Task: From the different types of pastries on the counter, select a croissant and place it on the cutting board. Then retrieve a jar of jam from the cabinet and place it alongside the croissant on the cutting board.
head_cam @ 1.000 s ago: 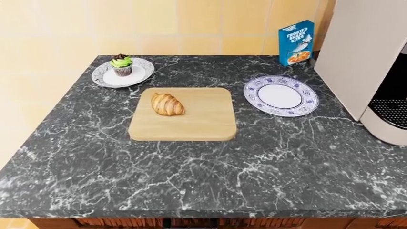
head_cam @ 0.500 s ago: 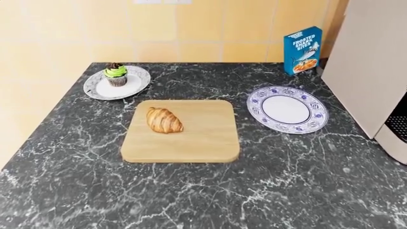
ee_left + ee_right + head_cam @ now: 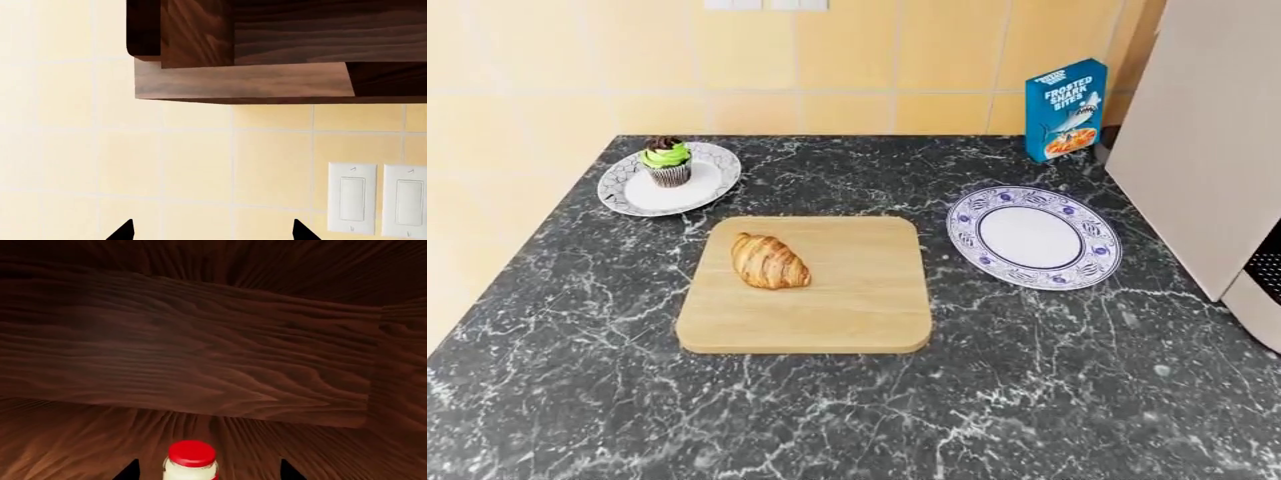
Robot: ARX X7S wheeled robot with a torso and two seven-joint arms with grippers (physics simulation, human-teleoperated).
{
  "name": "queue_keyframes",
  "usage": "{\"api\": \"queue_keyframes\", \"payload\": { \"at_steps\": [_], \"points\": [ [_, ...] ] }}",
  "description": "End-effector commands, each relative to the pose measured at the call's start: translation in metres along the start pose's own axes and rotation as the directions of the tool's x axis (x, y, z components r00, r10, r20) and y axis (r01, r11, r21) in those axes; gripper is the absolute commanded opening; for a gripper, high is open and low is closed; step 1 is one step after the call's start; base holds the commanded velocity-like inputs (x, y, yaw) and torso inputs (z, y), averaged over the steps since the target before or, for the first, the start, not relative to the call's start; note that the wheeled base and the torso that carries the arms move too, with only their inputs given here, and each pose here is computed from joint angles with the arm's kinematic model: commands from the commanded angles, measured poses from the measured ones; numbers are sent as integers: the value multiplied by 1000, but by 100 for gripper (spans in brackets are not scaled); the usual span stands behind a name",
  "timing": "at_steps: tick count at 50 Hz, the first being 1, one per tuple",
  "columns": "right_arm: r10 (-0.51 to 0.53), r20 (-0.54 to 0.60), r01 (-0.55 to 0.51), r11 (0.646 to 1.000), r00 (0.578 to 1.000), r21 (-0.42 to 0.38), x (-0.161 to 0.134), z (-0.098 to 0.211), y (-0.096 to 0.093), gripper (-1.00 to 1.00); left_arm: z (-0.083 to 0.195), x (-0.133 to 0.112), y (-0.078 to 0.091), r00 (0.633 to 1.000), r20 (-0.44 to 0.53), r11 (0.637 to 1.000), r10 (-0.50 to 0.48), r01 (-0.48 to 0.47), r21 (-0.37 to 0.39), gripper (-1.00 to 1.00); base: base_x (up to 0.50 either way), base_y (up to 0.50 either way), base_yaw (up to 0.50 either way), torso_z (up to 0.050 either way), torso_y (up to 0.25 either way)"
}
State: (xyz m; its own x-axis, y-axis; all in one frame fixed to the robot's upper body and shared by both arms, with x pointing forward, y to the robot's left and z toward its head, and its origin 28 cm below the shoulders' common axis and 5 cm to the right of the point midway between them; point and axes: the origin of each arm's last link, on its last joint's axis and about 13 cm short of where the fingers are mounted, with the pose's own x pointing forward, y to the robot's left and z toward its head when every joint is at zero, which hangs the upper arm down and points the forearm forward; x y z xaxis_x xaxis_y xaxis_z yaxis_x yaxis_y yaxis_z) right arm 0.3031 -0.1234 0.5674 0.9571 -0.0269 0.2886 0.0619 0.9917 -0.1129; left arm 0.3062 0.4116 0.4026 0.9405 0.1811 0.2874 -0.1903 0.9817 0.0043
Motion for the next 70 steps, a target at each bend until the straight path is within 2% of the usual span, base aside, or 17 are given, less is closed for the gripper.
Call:
{"api": "queue_keyframes", "payload": {
  "at_steps": [1, 29, 43, 58, 70],
  "points": [
    [-9, -57, 9, 1000, 998, 9, -1, -5, -3, 100, -1, 0, 1, 1000, 4, 1000, 3, -3, -6, 100, 0, 0, 0, 0, 0],
    [77, -106, -75, 997, 991, 16, 5, -15, 4, 100, 3, 0, 2, 1000, 11, 1000, 10, -10, 0, 100, 0, 0, 0, 0, 0],
    [69, -86, -67, 997, 994, 30, 7, -15, 10, 100, 2, -1, 4, 1000, 11, 1000, 16, -16, -3, 100, 66, 0, 0, 0, 0],
    [5, -89, -3, 1000, 996, 18, 6, -16, 0, 100, 2, 0, 2, 1000, 11, 1000, 11, -11, -2, 100, 81, 0, 0, 0, 0],
    [22, -101, -19, 999, 995, 29, 7, -18, 2, 100, 8, 0, 2, 1000, 19, 1000, 7, -8, 2, 100, 80, 0, 0, 0, 0]
  ]
}}
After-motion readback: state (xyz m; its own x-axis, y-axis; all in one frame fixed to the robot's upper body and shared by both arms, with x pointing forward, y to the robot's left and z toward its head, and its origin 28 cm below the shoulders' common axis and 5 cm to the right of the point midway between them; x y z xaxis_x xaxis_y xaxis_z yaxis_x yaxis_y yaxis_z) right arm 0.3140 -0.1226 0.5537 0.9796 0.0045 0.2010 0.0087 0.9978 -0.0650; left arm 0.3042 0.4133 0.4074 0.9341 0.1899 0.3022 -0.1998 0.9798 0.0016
